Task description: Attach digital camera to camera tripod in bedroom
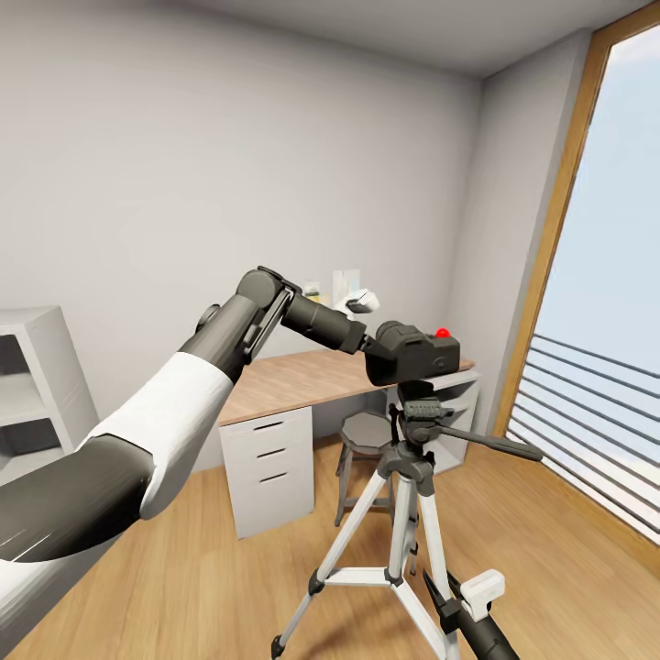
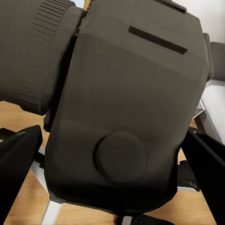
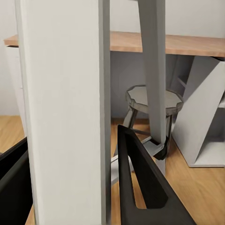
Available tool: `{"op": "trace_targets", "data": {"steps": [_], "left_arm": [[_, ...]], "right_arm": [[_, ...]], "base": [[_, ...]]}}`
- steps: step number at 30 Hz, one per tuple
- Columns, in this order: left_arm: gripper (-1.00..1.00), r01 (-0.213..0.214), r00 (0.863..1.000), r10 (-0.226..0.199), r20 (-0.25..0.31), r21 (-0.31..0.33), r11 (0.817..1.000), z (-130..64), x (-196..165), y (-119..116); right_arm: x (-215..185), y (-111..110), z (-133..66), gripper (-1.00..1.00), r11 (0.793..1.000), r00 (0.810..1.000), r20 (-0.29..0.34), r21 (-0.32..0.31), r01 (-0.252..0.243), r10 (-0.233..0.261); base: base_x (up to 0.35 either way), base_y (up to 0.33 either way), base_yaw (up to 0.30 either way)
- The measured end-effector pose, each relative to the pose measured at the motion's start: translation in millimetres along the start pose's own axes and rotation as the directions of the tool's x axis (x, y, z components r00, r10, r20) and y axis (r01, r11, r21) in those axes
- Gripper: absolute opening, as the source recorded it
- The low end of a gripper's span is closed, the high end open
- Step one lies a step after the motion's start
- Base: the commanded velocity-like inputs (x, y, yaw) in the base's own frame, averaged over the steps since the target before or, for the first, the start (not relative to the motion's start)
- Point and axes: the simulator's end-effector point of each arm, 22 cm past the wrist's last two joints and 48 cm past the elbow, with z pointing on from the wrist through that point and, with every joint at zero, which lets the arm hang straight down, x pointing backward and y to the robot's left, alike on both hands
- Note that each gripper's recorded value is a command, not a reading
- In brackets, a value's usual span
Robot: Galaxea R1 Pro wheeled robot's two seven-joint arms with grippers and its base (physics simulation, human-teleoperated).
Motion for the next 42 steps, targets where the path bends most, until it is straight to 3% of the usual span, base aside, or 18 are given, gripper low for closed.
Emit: {"op": "trace_targets", "data": {"steps": [42], "left_arm": [[-1.0,0.003,1.0,-0.003,-0.002,-0.008,1.0,0.5,1.0,2.4]], "right_arm": [[-0.1,0.0,0.2,-1.0,1.0,1.0,0.0,0.001,-0.003,0.003]], "base": [[0.0,0.0,0.0]]}}
